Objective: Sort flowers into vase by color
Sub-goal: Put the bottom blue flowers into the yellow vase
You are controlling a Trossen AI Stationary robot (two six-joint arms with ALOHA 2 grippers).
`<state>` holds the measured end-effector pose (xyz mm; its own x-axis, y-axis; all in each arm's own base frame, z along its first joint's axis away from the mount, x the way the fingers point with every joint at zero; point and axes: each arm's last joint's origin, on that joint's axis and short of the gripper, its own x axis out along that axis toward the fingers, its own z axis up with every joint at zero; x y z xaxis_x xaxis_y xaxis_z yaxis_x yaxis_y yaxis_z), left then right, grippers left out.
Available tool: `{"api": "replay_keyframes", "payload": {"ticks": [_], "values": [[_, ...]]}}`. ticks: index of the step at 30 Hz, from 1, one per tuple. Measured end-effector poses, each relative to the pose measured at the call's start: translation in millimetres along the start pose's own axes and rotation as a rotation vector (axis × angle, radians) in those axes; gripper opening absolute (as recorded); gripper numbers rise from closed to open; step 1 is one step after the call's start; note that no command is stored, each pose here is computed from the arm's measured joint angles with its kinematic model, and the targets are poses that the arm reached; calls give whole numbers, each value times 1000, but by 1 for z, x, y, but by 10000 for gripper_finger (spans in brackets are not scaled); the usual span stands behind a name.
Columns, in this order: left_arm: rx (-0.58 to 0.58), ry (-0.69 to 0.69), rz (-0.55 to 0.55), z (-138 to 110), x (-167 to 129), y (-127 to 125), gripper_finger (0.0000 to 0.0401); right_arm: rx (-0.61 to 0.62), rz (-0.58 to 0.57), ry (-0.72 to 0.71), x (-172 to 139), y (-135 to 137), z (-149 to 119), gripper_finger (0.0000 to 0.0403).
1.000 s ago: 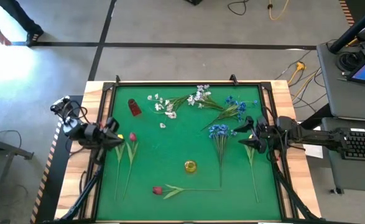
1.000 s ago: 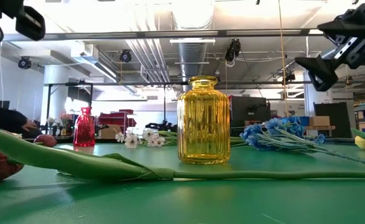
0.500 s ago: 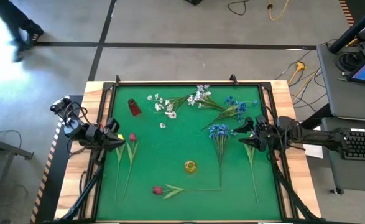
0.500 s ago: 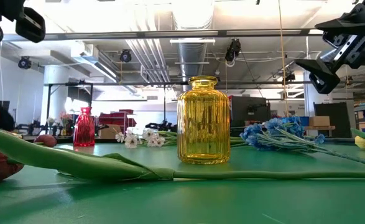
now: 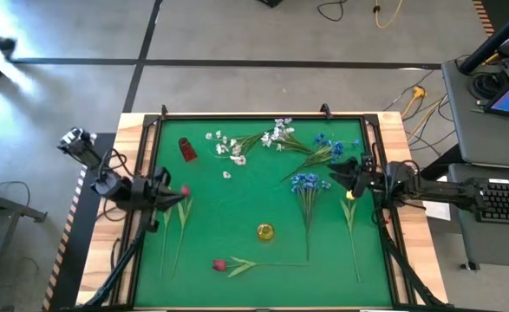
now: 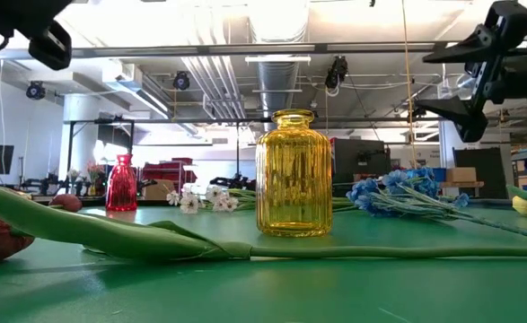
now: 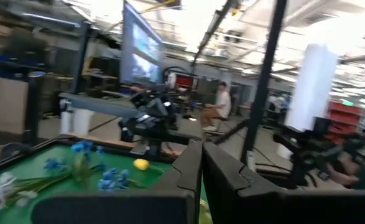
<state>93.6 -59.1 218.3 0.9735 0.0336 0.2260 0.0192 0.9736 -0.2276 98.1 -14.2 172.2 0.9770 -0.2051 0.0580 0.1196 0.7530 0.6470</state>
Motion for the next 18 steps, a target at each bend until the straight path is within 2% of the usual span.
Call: {"api": "replay_keyframes", "payload": {"ticks": [4, 10, 18], "values": [[-41, -4, 112, -7, 12, -2, 0, 10, 51, -55, 0, 5, 6, 327], [-105, 75, 190, -24, 31, -6, 0, 7, 88, -88, 0, 9, 10, 327], [-35, 131, 253, -23, 72, -24, 0, -1, 40, 8, 10, 13, 10, 327]]}}
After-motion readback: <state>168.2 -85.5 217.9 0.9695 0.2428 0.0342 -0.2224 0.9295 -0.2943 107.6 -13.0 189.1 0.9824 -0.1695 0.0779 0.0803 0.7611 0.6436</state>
